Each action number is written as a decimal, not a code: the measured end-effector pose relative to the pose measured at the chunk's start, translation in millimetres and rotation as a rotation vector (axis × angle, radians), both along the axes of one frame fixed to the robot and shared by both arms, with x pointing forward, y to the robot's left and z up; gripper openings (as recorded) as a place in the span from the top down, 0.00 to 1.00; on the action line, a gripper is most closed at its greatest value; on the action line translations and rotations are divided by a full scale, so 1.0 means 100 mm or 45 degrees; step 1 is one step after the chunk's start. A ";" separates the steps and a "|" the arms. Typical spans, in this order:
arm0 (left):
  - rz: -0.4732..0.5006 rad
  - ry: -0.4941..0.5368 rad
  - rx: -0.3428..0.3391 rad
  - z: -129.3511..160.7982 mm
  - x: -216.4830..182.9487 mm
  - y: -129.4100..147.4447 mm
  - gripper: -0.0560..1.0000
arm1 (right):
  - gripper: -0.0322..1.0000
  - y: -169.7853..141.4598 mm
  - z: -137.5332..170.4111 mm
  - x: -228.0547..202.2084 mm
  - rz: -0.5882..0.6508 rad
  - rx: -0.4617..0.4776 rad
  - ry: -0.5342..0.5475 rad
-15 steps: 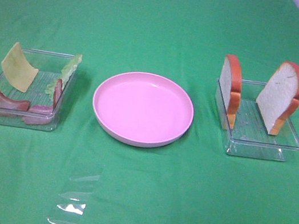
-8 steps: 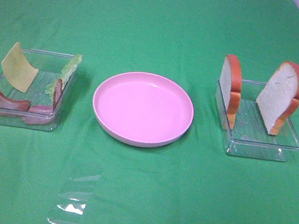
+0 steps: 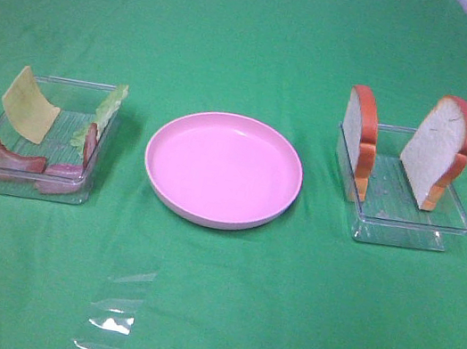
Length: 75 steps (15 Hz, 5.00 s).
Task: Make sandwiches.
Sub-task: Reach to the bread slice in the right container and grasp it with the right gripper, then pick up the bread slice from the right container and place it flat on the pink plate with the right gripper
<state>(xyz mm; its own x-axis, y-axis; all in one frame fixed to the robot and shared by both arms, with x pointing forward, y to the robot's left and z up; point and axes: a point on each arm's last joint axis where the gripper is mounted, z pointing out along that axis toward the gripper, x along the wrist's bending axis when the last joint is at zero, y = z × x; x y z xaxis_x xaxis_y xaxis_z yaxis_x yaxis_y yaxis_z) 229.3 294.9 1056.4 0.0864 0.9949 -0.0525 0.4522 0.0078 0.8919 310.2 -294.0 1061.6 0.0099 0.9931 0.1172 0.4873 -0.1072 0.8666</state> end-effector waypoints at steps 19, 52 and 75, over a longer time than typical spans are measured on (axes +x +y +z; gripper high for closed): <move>0.000 0.000 0.000 0.00 0.00 0.00 0.01 | 0.06 0.14 0.40 2.41 0.188 0.073 0.804; 0.000 0.000 0.000 0.00 0.00 0.00 0.01 | 0.74 1.09 -0.95 3.70 0.297 -0.298 0.937; 0.000 0.000 0.000 0.00 0.00 0.00 0.03 | 0.74 2.54 -0.15 3.22 0.816 0.028 0.795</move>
<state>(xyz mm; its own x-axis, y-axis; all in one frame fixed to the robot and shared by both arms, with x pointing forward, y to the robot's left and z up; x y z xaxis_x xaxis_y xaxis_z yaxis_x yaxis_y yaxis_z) 229.3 294.9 1056.4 0.0864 0.9949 -0.0525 0.4522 0.0078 0.8919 632.3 -40.3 1046.9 -0.4776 0.8275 0.2952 0.8415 0.3343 0.4245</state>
